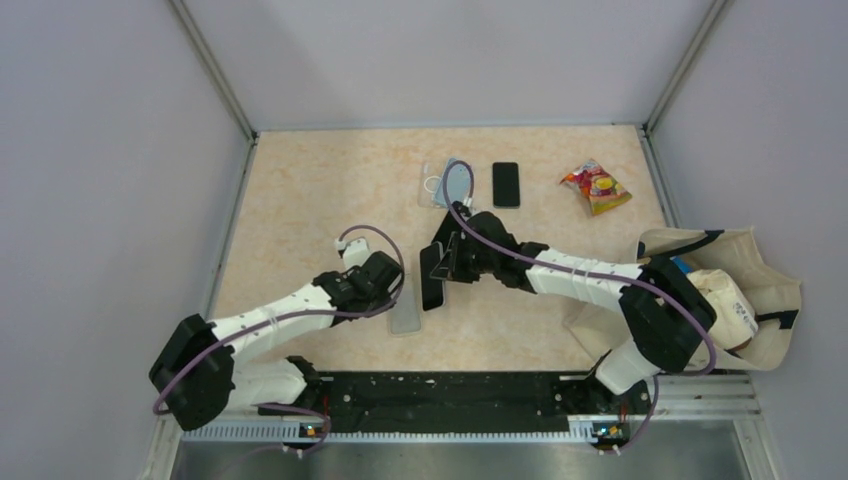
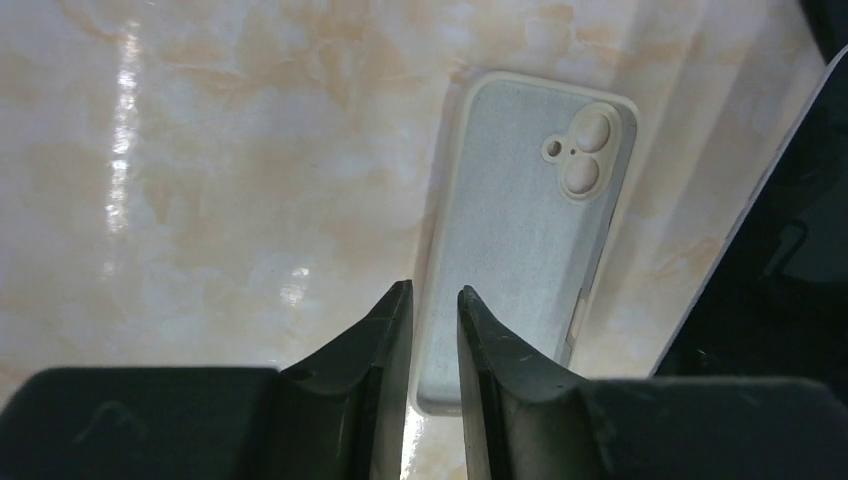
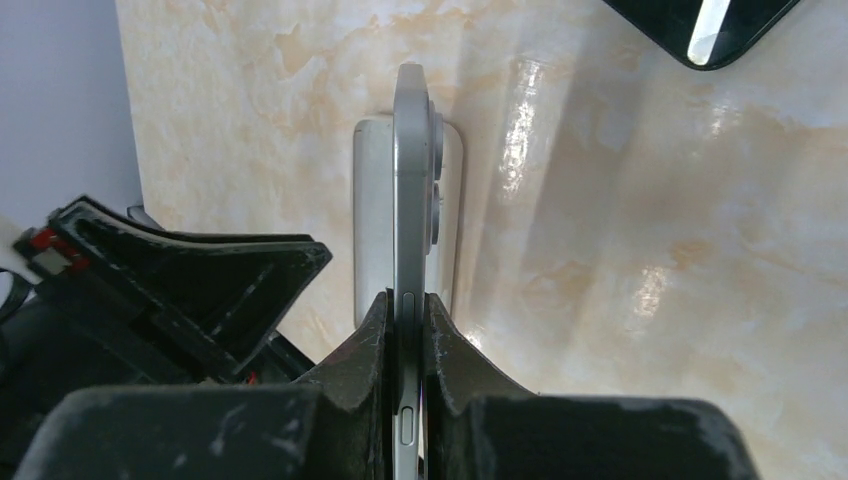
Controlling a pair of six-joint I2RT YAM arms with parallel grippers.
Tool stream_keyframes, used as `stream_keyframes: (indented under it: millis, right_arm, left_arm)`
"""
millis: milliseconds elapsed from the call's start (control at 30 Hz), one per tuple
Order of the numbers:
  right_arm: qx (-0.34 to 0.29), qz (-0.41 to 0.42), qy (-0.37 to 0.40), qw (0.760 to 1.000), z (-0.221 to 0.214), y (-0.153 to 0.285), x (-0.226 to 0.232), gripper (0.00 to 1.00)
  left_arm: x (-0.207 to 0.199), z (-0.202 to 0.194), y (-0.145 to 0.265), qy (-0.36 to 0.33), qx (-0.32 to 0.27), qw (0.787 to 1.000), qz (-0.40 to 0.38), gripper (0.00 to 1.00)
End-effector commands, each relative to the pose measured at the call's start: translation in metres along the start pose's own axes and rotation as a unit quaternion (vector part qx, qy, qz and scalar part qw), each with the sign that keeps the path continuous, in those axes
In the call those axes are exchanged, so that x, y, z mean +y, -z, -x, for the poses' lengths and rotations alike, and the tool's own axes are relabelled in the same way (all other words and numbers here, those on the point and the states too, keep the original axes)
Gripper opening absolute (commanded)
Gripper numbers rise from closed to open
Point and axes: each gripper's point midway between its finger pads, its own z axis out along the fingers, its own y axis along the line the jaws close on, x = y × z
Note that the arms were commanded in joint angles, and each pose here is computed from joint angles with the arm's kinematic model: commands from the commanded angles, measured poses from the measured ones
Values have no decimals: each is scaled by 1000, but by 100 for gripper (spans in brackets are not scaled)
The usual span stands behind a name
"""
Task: Put the phone into the phone case
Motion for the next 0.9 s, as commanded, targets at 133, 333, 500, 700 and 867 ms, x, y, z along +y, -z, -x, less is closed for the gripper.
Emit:
stream_keyframes:
  millis: [133, 333, 500, 700, 867]
  right_arm:
    - [-27, 84, 9, 996, 5, -16, 69, 0]
    - [-22, 85, -3, 996, -8, -33, 73, 0]
    - [-13, 75, -15, 997, -17, -43, 67, 0]
    - [7, 79, -33, 996, -30, -53, 62, 0]
    - [27, 70, -44, 996, -43, -56, 57, 0]
  left_arm:
    - [36, 18, 1, 61, -33, 997, 40, 13]
    - [24, 2, -13, 45, 9, 999, 14, 0]
    - [19, -6, -19, 45, 25, 999, 0, 0]
    - [15, -12, -22, 41, 36, 998, -11, 0]
    - [13, -17, -24, 36, 47, 998, -17, 0]
